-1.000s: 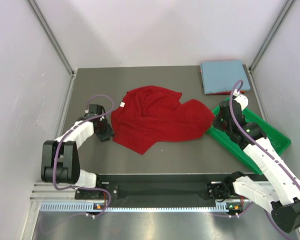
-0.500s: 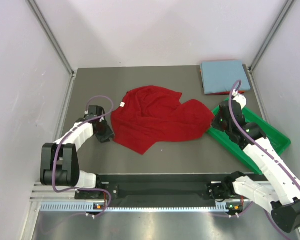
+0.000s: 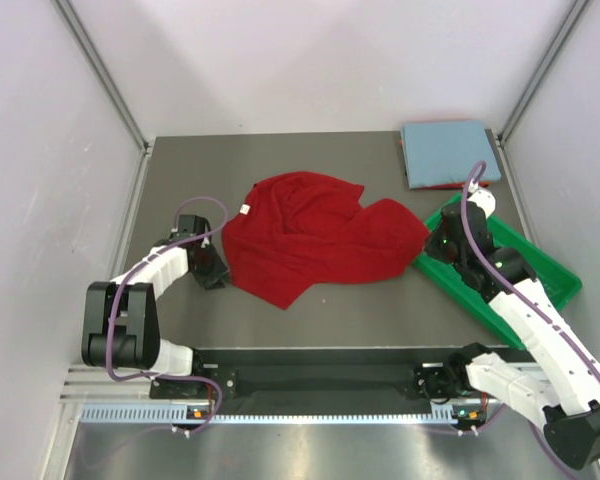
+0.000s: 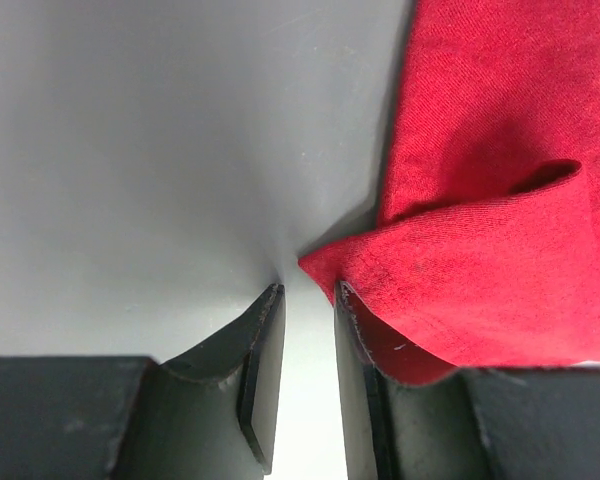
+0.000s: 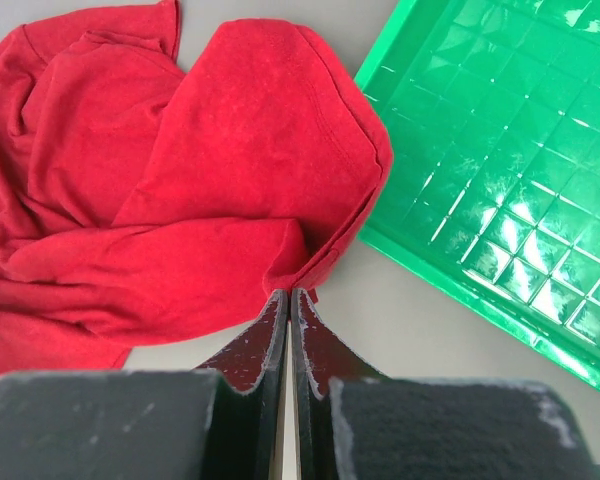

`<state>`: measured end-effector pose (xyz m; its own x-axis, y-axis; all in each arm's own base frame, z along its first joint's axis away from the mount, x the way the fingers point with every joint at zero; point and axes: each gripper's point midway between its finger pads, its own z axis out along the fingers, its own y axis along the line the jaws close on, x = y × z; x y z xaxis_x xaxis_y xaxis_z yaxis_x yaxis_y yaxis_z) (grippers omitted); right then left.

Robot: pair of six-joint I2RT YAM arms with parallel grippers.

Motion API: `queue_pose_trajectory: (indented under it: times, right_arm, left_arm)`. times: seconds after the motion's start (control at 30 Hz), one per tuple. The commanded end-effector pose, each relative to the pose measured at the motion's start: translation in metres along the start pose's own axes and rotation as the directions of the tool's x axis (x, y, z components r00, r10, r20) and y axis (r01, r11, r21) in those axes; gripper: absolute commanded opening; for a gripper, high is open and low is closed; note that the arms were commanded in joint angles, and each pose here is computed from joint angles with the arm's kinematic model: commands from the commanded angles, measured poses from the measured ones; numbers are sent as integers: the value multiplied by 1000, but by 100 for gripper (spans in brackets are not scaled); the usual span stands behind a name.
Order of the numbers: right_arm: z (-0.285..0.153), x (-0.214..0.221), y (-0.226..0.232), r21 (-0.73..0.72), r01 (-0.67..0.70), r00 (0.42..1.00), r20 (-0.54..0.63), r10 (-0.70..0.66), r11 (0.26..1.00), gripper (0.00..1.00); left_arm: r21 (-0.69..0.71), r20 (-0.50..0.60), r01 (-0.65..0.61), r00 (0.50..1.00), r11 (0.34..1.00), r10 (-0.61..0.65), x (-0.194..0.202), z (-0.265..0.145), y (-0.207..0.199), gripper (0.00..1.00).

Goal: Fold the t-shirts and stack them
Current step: Flatten the tshirt out

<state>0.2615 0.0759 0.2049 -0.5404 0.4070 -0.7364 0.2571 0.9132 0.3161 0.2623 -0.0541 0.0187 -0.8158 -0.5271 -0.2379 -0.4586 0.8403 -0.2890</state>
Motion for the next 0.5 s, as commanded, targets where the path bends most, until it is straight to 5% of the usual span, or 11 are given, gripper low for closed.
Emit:
queue_pose_trajectory:
  times: [0.0,0.17,0.47]
  right_arm:
    - [-4,-14,7,-33,-16,998,53,18,999,0]
    - [-5,-14,7,-31,-17,999,51,19,999,0]
    - [-3,-13,9,-38,-21,999,42,22,999,0]
  left_arm:
    - [-51,6,8,1000,999,-7,2,9,12,33]
    - [-62,70,-2,998,998,6,-9,2,13,40]
    - [-65,27,-15,1000,998,17,-4,14,12,33]
